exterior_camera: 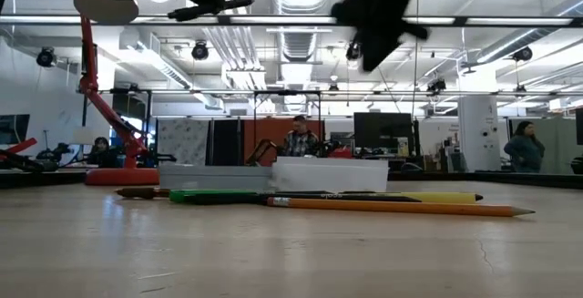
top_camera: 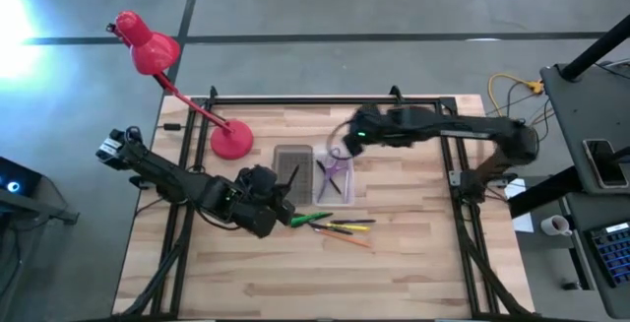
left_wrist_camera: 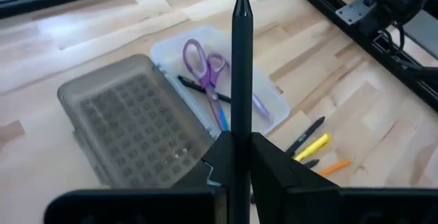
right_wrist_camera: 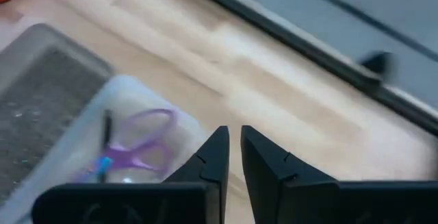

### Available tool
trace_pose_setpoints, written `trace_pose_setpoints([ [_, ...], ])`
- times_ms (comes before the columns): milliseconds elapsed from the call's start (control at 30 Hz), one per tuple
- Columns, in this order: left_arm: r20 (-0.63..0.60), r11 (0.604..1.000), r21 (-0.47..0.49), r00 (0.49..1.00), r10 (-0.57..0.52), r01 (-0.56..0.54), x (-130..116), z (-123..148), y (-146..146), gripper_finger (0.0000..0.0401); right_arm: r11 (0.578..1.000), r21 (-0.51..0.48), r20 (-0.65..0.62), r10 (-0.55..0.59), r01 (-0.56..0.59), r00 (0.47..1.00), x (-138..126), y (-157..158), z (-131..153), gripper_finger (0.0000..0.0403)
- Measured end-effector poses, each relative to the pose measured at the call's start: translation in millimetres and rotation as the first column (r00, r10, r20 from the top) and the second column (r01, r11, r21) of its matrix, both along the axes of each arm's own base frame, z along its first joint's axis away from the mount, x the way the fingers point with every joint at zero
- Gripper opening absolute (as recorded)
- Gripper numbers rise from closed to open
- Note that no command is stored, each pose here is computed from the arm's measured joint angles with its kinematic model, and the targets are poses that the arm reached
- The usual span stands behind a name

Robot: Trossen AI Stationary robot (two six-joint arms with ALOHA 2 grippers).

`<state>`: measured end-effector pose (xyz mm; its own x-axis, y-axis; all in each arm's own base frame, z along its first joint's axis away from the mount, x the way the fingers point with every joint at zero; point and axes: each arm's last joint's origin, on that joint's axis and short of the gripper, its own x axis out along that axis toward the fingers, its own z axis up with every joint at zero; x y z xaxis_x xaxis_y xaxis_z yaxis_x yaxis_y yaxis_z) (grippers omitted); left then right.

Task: Pick & place school supplies into a supply box
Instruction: Put the black pen into the supply box

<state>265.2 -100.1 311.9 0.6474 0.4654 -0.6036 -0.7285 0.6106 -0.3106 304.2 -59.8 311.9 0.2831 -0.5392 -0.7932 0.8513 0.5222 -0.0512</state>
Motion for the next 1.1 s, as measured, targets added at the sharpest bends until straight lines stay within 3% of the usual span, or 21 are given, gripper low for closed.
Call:
trace_pose_setpoints([
  [133,0.007,1.0,0.017,1.0,-0.018,0.018,14.6,0.1,19.6,0.0011,0.994,0.006,0.02,-0.11,0.11,0.994,-44.4,13.6,26.7,0.0033],
  [267,0.113,0.999,-0.03,0.993,-0.035,0.039,35.5,0.3,48.7,0.0011,0.963,0.038,0.098,-0.271,0.268,0.958,-84.7,26.3,36.4,0.0033],
  [500,0.258,0.986,-0.144,0.958,0.122,-0.087,44.8,-36.0,91.4,0.002,0.938,0.107,0.146,-0.342,0.329,0.928,-118.2,47.9,9.6,0.0033],
  [600,0.305,0.968,-0.248,0.945,0.121,-0.044,43.3,-59.5,102.0,0.0024,0.93,0.124,0.14,-0.36,0.345,0.922,-124.0,56.7,-6.5,0.0034],
  [800,0.348,0.941,-0.334,0.922,0.168,-0.045,54.0,-90.0,114.9,0.001,0.935,0.162,0.19,-0.344,0.316,0.92,-113.1,61.8,-32.9,0.0033],
  [967,0.295,0.941,-0.337,0.945,0.144,-0.038,88.8,-96.8,115.3,0.0015,0.95,0.178,0.23,-0.295,0.257,0.928,-98.9,59.6,-41.9,0.0033],
  [1100,0.117,0.944,-0.306,0.98,0.163,-0.12,111.3,-98.6,118.2,0.0035,0.948,0.178,0.231,-0.302,0.265,0.925,-97.5,57.4,-42.4,0.0034],
])
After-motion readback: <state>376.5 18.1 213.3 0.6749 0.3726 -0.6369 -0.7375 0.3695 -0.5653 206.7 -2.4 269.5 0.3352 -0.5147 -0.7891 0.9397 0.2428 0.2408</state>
